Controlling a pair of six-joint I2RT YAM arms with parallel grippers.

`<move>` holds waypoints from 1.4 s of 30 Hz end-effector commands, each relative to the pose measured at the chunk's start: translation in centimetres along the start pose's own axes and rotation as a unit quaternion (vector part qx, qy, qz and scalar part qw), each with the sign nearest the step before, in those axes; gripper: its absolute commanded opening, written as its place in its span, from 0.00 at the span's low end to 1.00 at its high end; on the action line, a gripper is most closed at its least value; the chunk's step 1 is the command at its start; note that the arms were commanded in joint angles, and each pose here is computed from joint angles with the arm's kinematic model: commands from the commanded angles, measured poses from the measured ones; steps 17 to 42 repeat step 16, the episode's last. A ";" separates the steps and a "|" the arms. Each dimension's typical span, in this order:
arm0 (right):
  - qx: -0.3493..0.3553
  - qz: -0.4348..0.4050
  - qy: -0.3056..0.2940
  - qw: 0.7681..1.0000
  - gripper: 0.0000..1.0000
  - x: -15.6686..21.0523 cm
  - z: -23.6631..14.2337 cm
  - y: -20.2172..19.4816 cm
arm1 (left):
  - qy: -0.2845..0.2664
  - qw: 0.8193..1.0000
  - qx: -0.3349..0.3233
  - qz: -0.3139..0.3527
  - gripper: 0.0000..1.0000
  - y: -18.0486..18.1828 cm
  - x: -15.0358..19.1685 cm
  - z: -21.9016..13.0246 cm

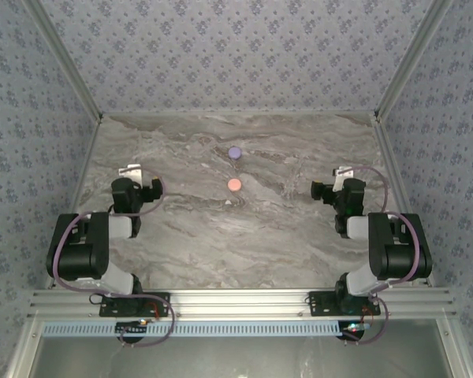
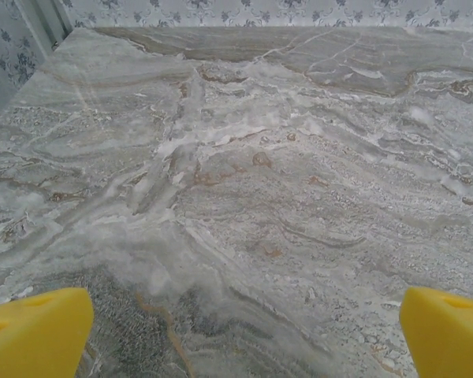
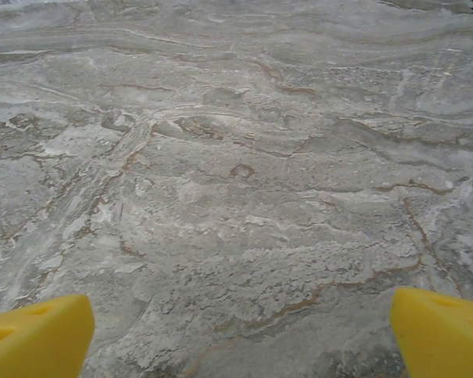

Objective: Insert the wireless bluetooth earbuds into the charging case

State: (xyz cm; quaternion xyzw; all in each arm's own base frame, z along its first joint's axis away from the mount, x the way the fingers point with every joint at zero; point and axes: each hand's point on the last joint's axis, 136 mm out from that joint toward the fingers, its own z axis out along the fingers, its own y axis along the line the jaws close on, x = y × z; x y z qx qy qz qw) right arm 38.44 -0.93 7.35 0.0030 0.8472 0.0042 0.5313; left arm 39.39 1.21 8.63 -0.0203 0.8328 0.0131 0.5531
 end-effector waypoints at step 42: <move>0.019 -0.007 -0.015 1.000 1.00 -0.8 0.1 -0.7 | -0.002 1.000 -0.006 -0.007 0.99 0.2 -0.4 0.3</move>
